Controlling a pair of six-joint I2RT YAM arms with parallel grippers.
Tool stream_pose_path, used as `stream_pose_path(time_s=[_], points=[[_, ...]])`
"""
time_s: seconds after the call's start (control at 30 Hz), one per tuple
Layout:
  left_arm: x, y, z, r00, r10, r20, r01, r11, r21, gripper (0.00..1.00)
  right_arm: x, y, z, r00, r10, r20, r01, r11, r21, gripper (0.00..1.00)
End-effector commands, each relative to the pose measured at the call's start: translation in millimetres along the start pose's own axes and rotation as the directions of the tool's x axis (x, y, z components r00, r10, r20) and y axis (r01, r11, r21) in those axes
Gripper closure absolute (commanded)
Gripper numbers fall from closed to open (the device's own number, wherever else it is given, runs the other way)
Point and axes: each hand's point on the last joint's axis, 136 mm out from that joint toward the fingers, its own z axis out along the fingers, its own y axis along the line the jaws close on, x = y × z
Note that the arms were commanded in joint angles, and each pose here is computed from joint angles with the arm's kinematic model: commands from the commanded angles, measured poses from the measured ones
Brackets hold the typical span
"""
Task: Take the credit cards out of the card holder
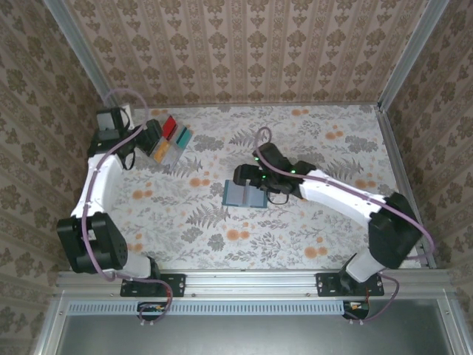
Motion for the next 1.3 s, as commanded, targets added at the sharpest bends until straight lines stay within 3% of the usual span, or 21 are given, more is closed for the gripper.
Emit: stream_pose_path(time_s=[0.0, 0.33, 0.8, 1.07, 1.27], points=[[21.2, 8.2, -17.2, 0.993, -0.111, -0.03, 0.111, 0.994, -0.008, 0.01, 11.5, -8.3, 18.7, 0.996, -0.079, -0.045, 0.085, 0.988, 0.133, 0.06], [51.8, 3.5, -37.2, 0.986, -0.163, -0.046, 0.164, 0.986, 0.034, 0.0, 31.2, -25.5, 72.0, 0.98, -0.105, -0.167, 0.154, 0.938, 0.311, 0.17], [69.6, -20.3, -20.5, 0.976, -0.176, -0.128, 0.193, 0.971, 0.143, 0.0, 56.5, -57.9, 103.6, 0.948, -0.079, -0.307, 0.207, 0.887, 0.412, 0.31], [104.2, -57.2, -5.1, 0.959, -0.121, -0.256, 0.178, 0.962, 0.209, 0.0, 69.8, -77.3, 107.0, 0.941, -0.031, -0.337, 0.174, 0.899, 0.403, 0.46], [142.1, -77.5, 1.7, 0.917, -0.068, -0.393, 0.169, 0.959, 0.228, 0.02, 75.7, -86.0, 106.1, 0.938, 0.001, -0.346, 0.137, 0.917, 0.375, 0.51]])
